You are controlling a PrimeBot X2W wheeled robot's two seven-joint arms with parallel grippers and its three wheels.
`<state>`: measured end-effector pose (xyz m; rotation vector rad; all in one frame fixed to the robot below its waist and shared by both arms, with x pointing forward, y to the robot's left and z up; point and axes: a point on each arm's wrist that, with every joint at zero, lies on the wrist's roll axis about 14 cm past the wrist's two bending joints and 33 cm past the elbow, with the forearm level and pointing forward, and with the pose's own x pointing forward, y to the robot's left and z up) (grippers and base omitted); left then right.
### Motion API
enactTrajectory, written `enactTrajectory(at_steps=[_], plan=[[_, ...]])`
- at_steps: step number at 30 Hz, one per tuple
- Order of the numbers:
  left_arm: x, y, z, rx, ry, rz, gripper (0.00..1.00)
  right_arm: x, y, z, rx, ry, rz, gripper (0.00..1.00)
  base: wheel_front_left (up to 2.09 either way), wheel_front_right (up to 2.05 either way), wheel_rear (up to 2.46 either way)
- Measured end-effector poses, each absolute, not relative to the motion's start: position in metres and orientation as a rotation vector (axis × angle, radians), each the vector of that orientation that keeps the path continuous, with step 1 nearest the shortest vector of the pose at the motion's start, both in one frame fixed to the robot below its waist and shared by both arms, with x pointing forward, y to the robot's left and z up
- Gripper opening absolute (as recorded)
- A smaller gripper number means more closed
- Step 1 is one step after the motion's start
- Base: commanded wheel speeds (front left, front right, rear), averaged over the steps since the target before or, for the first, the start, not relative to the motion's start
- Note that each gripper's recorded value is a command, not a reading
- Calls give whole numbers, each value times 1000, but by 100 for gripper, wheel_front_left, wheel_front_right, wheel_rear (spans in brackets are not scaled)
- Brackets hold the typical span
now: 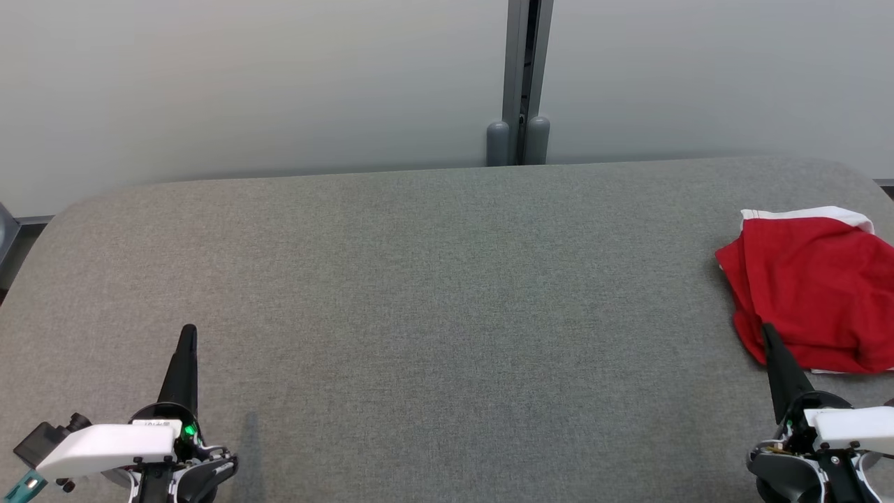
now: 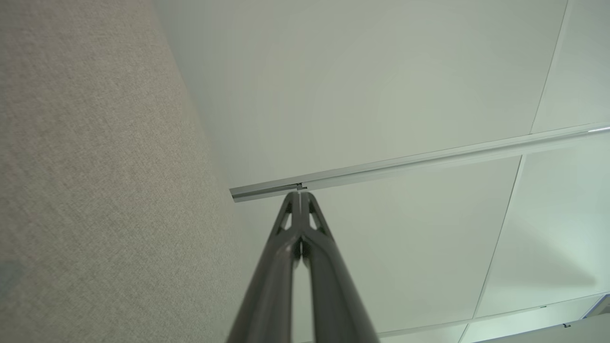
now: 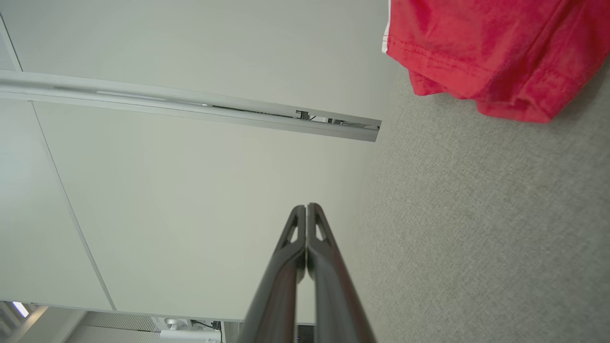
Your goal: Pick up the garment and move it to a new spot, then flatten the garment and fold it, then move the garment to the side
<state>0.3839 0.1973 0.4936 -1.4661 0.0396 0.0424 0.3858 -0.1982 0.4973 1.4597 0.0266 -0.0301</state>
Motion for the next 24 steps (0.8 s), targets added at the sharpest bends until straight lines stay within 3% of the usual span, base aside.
enactTrajectory(at_steps=[24], plan=[[388,199,504,-1577,10,8,0,388,-200,504,1576,7,-8,0,0,0,0]])
